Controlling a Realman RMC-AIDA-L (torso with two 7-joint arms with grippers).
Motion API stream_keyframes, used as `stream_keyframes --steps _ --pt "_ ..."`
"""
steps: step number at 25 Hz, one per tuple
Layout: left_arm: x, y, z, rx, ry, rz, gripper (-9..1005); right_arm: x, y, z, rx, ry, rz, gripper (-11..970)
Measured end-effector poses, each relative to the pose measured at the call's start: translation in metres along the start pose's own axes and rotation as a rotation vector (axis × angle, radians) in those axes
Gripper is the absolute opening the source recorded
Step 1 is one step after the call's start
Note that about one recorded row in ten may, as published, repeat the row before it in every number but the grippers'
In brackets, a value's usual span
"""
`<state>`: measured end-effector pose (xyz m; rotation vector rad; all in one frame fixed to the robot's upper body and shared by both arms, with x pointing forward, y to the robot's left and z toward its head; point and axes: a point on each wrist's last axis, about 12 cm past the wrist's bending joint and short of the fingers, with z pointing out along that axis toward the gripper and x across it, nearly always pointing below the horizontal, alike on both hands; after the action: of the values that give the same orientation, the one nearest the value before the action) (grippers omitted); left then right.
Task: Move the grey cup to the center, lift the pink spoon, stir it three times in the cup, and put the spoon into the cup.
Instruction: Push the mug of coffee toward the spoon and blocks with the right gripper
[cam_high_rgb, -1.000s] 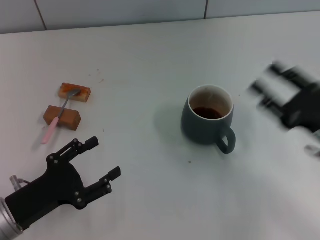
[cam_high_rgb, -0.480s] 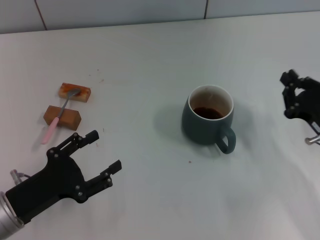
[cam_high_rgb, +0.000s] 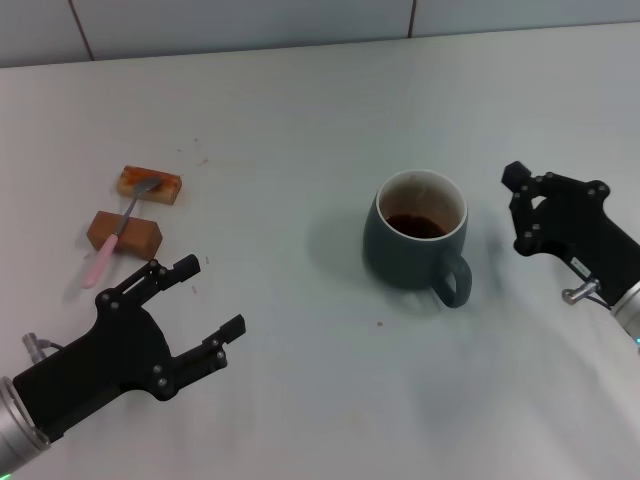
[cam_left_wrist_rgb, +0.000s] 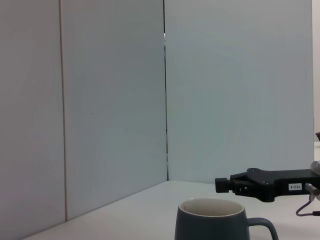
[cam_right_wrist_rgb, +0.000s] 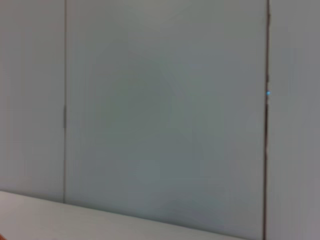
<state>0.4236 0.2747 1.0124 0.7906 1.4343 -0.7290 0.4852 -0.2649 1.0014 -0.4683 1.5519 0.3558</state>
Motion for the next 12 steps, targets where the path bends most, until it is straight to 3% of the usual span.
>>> stream_keyframes --steps 12 --pt "0.001 -0.001 -0.002 -0.005 0.003 -0.003 800 0.001 0.012 0.022 -0.057 0.059 0.031 14"
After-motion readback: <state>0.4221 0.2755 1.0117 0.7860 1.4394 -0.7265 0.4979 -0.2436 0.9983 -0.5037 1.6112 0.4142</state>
